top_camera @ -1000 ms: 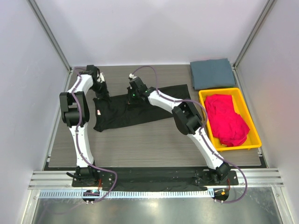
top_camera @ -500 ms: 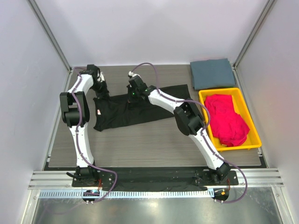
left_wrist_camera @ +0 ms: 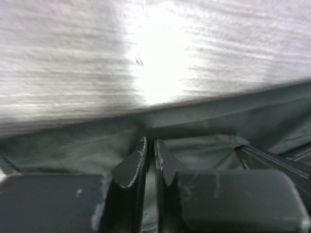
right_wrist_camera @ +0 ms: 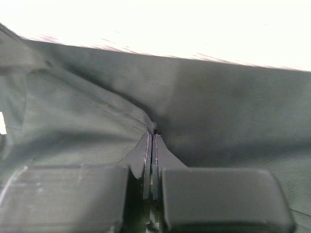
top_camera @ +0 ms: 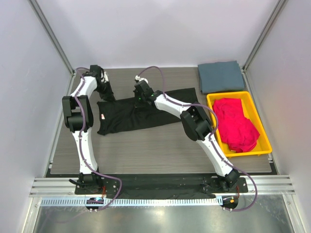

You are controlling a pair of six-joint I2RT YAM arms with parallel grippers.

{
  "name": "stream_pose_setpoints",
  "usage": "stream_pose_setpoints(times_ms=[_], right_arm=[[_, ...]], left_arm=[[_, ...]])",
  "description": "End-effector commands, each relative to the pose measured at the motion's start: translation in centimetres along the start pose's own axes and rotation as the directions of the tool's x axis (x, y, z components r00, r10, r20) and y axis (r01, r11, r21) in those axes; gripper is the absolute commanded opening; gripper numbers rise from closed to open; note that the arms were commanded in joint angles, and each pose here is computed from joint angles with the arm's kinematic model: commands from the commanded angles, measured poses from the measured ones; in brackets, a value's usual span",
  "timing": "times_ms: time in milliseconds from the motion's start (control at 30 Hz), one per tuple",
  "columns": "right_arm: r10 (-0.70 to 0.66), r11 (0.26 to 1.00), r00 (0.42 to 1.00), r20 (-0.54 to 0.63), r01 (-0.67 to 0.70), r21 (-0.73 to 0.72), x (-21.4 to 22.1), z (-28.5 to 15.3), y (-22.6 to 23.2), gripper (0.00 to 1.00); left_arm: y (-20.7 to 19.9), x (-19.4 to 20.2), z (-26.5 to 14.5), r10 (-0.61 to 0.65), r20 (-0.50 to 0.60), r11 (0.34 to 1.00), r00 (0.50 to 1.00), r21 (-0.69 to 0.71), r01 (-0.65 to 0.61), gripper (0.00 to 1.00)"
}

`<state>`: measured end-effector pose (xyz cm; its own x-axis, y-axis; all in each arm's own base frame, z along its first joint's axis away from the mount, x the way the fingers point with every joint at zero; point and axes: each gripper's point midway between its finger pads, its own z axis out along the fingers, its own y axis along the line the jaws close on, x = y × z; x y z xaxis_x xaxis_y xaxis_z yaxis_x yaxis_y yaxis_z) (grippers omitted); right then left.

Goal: Fold and stack the t-shirts
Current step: Fold the tshirt

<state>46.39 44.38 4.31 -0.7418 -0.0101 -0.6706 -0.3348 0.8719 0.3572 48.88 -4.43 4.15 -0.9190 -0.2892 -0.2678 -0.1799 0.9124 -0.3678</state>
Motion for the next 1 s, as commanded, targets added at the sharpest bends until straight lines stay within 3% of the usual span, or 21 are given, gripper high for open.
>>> stream_pose_setpoints(times_ms=[0, 133, 267, 400, 533, 767, 967], right_arm=[[-0.012, 1.0, 0.993, 0.119, 0.011, 0.01, -4.5, -2.9, 0.7, 0.01], [0.012, 0.999, 0.988, 0.153, -0.017, 0.031, -4.9, -3.1, 0.3, 0.01], [0.017, 1.0, 0.989, 0.147, -0.015, -0.011, -4.6, -3.0, 1.0, 0.18], [0.024, 0.999, 0.987, 0.161, -0.029, 0.025, -5.1, -3.8, 0.4, 0.22], [0.042, 0.998, 0.981, 0.19, -0.052, 0.047, -7.0, -6.8, 0.4, 0.23], [0.078, 0.99, 0.977, 0.2, -0.099, 0.097, -7.0, -11.0, -1.8, 0.24], [0.096, 0.985, 0.984, 0.148, -0.116, 0.13, -4.7, -12.2, -4.2, 0.23]], left_arm=[[-0.7, -3.3, -1.9, 0.033, 0.112, 0.999, 0.993, 0.0, -0.034, 0.13], [0.0, -3.6, -2.3, 0.038, 0.12, 0.998, 0.992, -0.055, -0.031, 0.23], [1.4, -3.7, -4.2, 0.021, 0.139, 0.987, 0.99, -0.162, 0.002, 0.23], [0.9, -2.6, -6.6, 0.002, 0.151, 0.987, 0.989, -0.162, 0.023, 0.23], [-0.6, 1.6, -9.2, -0.024, 0.123, 0.992, 0.992, -0.117, 0.039, 0.23], [-2.3, 8.2, -10.0, -0.077, 0.016, 0.997, 0.997, 0.023, 0.077, 0.23], [0.4, 12.3, -8.0, -0.134, -0.056, 0.989, 0.989, -0.073, 0.129, 0.22]])
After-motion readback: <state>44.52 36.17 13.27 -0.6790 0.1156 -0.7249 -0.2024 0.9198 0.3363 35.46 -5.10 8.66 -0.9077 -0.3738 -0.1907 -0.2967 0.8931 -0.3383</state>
